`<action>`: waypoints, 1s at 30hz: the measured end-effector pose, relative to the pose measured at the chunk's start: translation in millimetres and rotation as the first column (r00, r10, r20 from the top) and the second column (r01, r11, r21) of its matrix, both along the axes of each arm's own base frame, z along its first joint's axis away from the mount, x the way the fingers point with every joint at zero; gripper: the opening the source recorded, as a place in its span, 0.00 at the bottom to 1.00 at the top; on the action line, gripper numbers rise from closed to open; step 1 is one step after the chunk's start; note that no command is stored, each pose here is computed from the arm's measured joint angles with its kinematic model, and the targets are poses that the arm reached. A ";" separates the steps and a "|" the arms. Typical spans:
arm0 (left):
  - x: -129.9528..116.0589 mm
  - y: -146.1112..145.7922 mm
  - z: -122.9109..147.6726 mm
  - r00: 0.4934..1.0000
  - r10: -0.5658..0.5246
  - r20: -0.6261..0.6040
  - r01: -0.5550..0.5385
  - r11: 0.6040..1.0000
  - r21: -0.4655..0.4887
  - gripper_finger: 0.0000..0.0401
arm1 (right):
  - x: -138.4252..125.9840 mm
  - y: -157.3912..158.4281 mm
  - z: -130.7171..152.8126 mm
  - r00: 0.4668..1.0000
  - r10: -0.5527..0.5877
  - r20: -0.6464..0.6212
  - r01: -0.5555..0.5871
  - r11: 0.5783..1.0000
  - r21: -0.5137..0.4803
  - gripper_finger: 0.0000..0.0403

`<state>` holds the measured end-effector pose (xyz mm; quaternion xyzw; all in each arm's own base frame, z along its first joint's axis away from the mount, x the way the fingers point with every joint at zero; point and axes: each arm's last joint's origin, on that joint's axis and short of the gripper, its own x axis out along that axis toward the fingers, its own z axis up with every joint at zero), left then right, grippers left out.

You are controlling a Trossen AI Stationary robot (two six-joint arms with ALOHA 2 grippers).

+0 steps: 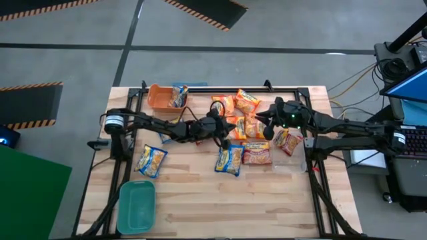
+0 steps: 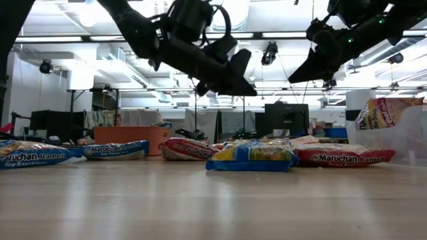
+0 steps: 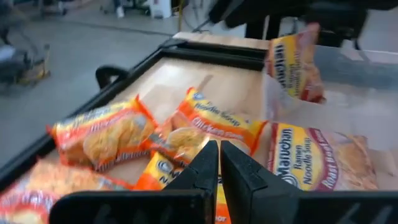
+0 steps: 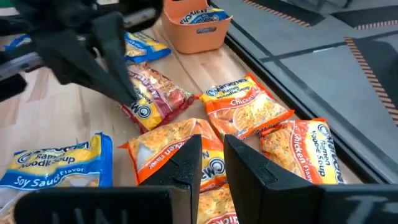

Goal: Sort Maruchan noodles
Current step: Put the orange noodle pack into the green bin

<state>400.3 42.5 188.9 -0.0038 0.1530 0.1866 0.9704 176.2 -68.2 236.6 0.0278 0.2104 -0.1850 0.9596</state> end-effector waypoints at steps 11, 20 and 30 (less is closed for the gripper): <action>-5.2 -9.4 -13.5 0.981 -0.094 -0.168 0.091 0.996 -0.024 0.00 | 11.6 -4.5 -16.8 0.997 -0.030 -0.067 0.036 0.995 0.092 0.15; 1.3 -7.1 -27.2 0.986 -0.082 -0.145 0.078 0.997 -0.027 0.00 | 35.5 -13.6 -28.9 0.987 -0.038 -0.154 0.060 0.988 0.144 0.15; 8.3 -4.5 -66.8 0.986 -0.006 -0.166 -0.009 0.996 -0.087 0.00 | 44.6 -17.2 -33.1 0.982 -0.035 -0.188 0.065 0.986 0.154 0.15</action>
